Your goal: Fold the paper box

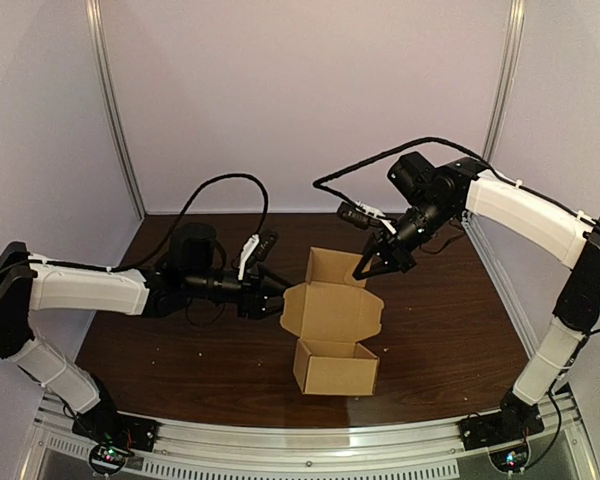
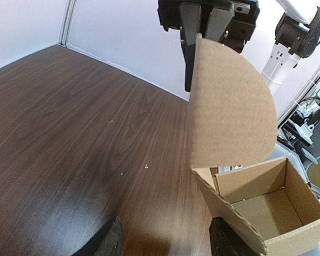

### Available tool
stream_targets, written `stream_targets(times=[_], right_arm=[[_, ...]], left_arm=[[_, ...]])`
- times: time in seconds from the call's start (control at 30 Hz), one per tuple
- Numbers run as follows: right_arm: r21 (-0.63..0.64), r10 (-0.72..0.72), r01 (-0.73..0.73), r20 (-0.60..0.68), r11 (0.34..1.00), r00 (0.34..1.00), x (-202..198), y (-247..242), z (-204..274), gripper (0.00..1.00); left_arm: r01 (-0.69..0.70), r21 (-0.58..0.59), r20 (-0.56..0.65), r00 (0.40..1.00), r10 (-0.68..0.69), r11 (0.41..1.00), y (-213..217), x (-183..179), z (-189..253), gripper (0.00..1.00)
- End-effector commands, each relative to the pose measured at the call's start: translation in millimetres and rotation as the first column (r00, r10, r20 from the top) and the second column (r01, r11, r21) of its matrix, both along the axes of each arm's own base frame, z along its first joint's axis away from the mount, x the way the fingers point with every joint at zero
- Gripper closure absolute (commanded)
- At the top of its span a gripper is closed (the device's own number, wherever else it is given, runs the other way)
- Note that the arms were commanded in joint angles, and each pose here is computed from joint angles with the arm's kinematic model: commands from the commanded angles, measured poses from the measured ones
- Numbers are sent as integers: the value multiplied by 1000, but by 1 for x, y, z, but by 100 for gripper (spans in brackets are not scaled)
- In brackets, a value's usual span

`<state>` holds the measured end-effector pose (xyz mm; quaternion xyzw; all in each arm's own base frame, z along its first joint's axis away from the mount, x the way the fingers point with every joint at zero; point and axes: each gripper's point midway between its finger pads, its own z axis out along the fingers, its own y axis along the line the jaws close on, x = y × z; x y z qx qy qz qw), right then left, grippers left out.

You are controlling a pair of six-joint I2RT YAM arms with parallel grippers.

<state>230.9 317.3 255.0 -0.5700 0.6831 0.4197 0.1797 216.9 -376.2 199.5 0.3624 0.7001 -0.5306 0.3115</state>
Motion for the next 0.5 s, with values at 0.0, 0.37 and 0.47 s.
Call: stream_targets(times=[0.0,0.37,0.47], right_arm=[[-27,-25,27,48,999,999,9,-2,-6,100],[-13,-32,33,50,999,998,9,-1,-2,100],[6,-26,25,37,1000,999,7,1,2,100]], left_arm=[[45,-1,15,999,-45,999,-3,-9,3,42],[104,-27,-8,995,-104,994,-12,-18,8,42],[126,-30,-12,992,-127,992,-20,-22,5,42]])
